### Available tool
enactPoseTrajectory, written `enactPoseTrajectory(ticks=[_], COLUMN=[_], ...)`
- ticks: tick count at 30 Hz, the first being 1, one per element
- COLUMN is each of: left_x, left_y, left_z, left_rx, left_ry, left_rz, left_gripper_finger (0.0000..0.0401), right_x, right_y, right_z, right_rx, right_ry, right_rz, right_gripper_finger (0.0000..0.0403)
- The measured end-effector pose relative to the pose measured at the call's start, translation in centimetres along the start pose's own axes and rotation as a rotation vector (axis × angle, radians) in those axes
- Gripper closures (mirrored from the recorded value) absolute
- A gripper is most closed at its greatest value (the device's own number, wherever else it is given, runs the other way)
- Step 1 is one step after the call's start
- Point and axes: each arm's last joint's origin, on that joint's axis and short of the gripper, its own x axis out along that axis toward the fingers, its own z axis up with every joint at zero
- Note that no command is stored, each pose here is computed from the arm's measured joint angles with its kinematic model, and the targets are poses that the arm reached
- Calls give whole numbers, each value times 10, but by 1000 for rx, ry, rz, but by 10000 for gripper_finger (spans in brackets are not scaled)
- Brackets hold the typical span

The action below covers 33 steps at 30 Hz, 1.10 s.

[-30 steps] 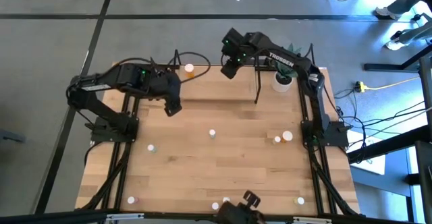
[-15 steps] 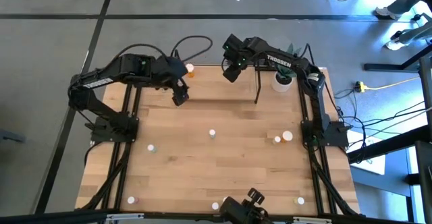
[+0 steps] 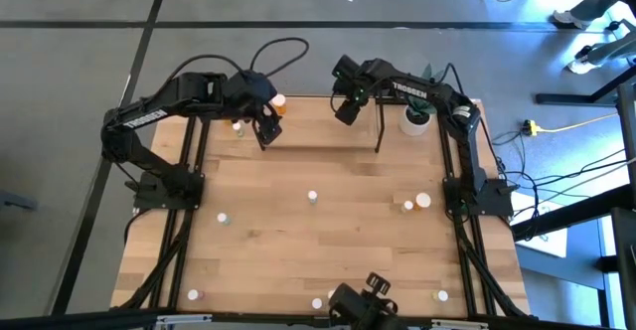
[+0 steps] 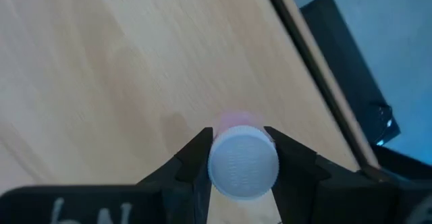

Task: Pick and place medicine bottles onto shelf by color
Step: Put the top pink pill bottle on the shelf

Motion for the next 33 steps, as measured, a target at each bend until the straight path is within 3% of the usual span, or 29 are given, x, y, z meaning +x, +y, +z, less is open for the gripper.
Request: enactPoseTrajectory(ticks=[12, 16, 23, 33], left_x=[0, 0, 0, 0], left_y=[1, 1, 1, 1], left_z=[0, 0, 0, 0], left_rx=[-1, -1, -1, -1], left_ry=[2, 2, 2, 2], left_rz=[2, 2, 2, 2], left_gripper_finger=[110, 110, 110, 110], right_x=[0, 1, 1, 1], right_y=[-6, -12, -21, -22], right_z=[0, -1, -2, -3], right_rx=[-281, -298, -297, -412], right_ry=[-9, -26, -26, -42], right_rz=[9, 90, 85, 116], right_gripper_finger=[279, 279, 279, 279])
